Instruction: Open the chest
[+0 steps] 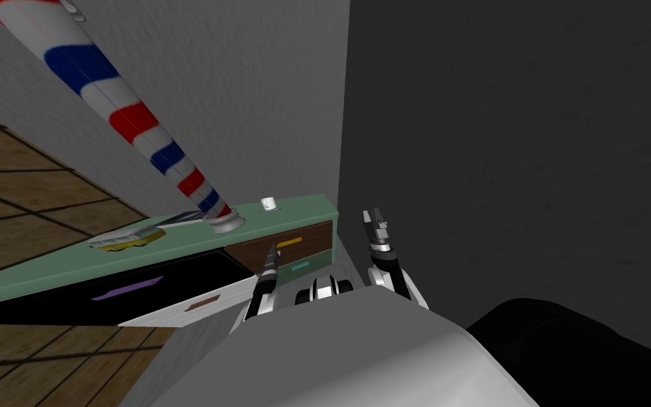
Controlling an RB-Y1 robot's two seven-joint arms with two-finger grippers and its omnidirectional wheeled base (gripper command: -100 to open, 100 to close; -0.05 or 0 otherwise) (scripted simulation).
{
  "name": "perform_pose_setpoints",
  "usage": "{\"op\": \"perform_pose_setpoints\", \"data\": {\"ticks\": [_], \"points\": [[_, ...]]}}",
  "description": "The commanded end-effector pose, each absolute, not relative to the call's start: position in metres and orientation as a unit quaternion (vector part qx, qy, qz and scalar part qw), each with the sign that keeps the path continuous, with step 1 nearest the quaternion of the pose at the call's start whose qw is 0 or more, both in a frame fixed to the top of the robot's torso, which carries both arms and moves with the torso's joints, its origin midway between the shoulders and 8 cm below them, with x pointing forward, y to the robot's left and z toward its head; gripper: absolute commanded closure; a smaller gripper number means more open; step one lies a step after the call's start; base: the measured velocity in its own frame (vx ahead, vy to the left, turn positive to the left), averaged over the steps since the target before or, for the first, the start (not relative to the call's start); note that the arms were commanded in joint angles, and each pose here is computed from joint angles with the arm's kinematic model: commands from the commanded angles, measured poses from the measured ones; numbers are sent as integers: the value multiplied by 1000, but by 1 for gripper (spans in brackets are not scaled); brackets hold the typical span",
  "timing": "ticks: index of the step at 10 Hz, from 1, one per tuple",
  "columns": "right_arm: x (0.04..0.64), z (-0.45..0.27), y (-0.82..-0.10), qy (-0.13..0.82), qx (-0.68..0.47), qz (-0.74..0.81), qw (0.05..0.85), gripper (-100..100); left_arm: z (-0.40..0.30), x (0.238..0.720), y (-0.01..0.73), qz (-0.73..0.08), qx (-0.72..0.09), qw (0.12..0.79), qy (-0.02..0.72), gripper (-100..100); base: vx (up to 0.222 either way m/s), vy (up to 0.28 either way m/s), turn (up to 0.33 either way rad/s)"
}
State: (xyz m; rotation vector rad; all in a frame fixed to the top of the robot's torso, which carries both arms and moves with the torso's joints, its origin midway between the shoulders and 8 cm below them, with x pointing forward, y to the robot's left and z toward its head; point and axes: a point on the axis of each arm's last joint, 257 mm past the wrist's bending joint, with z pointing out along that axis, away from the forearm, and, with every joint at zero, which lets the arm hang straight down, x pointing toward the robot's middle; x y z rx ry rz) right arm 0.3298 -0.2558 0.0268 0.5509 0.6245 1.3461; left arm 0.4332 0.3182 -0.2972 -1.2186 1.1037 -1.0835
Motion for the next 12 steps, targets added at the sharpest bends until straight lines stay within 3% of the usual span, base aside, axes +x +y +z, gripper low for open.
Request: {"op": "perform_pose_setpoints", "data": {"ticks": [1,2,3,8,9,12], "points": [[330,27,-256,281,248,605,703,0,-299,434,313,-462,-522,550,461,-100,0,0,0],[330,27,-256,281,248,605,703,0,-299,434,312,-462,-523,549,460,-100,0,0,0],[330,27,-256,281,248,605,703,0,-299,434,312,-462,-523,549,460,100,0,0,0],[330,27,-256,281,248,605,703,0,-295,429,311,-463,-522,548,462,100,-164,-27,11],[330,27,-256,281,248,605,703,0,-293,428,320,-456,-510,554,474,-100,-16,-4,-3],[330,27,-256,281,248,605,703,0,-290,429,332,-448,-495,561,490,-100,41,5,-1]]}}
